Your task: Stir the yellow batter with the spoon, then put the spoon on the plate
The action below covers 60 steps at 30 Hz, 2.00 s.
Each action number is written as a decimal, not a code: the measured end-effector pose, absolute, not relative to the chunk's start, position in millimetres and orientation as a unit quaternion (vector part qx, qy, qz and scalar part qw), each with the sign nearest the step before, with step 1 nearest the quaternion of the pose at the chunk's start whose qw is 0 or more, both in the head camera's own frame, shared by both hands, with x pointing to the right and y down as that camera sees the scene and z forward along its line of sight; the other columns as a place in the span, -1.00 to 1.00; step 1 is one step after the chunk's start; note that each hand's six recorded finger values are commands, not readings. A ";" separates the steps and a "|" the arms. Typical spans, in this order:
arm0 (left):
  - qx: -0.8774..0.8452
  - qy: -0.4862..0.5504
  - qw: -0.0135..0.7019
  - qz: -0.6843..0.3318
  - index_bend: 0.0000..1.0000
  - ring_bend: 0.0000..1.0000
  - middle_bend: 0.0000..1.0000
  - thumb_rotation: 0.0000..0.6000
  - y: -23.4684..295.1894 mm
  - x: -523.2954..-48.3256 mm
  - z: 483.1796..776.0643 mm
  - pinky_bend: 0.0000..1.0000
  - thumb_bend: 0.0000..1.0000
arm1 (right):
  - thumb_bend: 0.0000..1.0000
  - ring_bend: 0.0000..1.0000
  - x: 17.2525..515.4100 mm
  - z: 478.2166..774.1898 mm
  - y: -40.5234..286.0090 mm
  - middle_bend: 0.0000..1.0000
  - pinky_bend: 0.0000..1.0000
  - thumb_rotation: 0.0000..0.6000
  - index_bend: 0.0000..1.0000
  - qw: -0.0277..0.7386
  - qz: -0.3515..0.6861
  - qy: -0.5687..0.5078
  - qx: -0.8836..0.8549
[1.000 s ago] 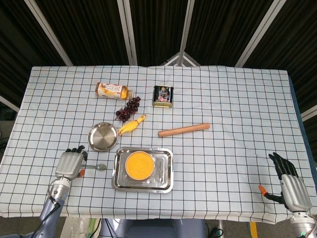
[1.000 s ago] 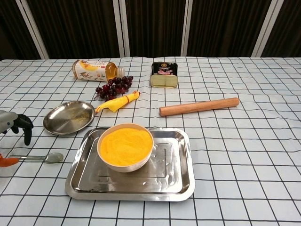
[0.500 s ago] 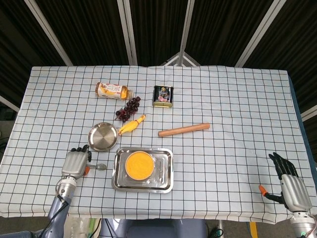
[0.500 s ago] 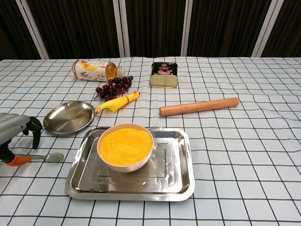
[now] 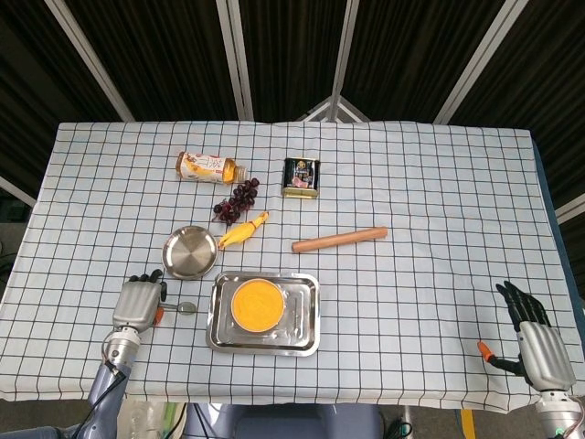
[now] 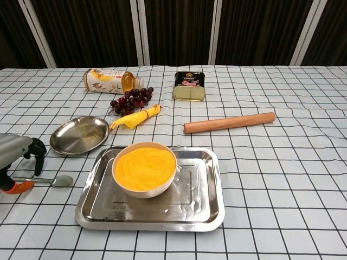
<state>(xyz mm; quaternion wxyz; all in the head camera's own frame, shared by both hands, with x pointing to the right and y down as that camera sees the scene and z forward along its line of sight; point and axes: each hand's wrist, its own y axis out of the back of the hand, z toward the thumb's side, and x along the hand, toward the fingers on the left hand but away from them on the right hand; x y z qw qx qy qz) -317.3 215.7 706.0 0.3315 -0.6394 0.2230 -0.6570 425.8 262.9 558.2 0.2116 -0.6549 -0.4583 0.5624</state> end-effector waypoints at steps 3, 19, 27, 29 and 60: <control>-0.640 0.220 0.332 -0.657 0.00 -0.47 -0.66 1.00 216.7 -316.8 707.0 -0.47 -0.01 | -0.37 -1.00 425.7 558.3 263.0 -1.00 -1.00 1.00 -1.00 0.211 0.563 -0.458 -0.655; -0.641 0.226 0.329 -0.655 0.09 -0.47 -0.65 1.00 216.9 -315.7 705.0 -0.46 0.02 | -0.37 -1.00 425.6 558.2 263.0 -1.00 -1.00 1.00 -1.00 0.211 0.562 -0.458 -0.655; -0.647 0.234 0.330 -0.646 0.09 -0.47 -0.65 1.00 212.0 -311.6 694.9 -0.46 0.02 | -0.37 -1.00 425.7 558.2 263.0 -1.00 -1.00 1.00 -1.00 0.211 0.563 -0.458 -0.655; -0.650 0.236 0.332 -0.642 0.08 -0.47 -0.65 1.00 209.9 -308.5 690.7 -0.46 0.02 | -0.37 -1.00 425.4 558.1 262.9 -1.00 -1.00 1.00 -1.00 0.211 0.563 -0.458 -0.655; -0.676 0.221 0.354 -0.607 -0.13 -0.47 -0.70 1.00 168.1 -158.3 655.5 -0.46 -0.15 | -0.37 -1.00 429.1 557.5 260.2 -1.00 -1.00 1.00 -1.00 0.197 0.558 -0.467 -0.657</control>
